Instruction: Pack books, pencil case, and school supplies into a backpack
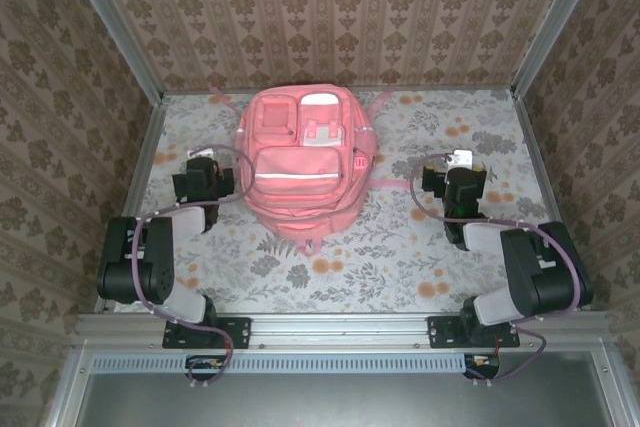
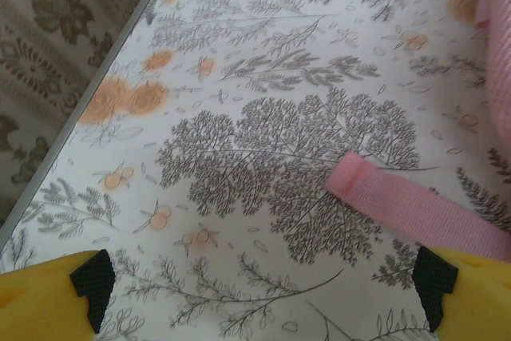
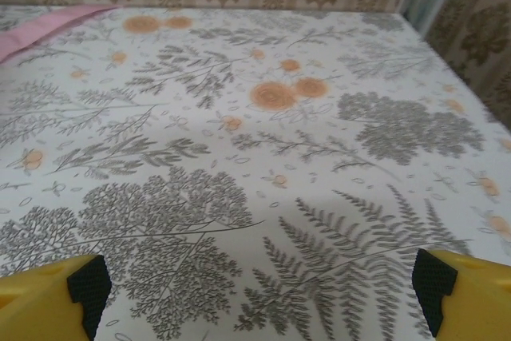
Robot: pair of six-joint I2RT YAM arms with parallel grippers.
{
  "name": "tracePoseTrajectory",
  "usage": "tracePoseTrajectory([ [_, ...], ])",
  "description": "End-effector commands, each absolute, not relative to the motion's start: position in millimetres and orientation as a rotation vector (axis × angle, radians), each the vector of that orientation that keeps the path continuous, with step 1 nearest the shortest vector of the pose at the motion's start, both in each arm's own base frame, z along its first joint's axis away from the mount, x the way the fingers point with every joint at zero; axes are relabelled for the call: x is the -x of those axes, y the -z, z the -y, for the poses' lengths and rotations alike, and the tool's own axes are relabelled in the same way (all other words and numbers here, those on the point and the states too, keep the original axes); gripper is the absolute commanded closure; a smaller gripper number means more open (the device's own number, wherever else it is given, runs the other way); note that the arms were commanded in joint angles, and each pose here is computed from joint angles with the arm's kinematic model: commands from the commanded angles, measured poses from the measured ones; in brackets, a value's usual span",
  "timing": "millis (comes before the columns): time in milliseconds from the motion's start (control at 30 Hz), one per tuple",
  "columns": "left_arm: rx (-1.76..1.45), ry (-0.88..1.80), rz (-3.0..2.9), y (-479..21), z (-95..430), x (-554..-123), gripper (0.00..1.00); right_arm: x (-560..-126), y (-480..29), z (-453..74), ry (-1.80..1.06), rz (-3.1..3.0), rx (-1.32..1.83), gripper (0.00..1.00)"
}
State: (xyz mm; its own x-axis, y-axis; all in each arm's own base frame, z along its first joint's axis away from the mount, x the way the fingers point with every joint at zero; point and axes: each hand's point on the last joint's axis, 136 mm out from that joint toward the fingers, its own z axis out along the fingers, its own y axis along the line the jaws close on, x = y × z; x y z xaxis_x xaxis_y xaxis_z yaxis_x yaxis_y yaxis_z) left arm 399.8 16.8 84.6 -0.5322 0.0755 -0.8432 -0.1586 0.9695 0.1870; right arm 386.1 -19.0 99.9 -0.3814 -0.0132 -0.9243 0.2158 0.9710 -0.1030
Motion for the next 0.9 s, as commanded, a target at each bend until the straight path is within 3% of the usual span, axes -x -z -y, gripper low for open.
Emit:
tracePoseTrajectory([
  [0,-0.04,-0.201,-1.997,-101,-4,-407,0.0,-392,-104,11,0.115,-1.876,-0.112,0.0],
  [100,-0.08,-0.097,-1.969,-90,3,-397,0.0,-394,-100,14,0.108,-1.892,-0.129,0.0],
  [867,-0.062,-0.107,-1.932,-94,0,-399,0.0,-397,-99,16,0.099,-1.903,-0.131,0.0],
])
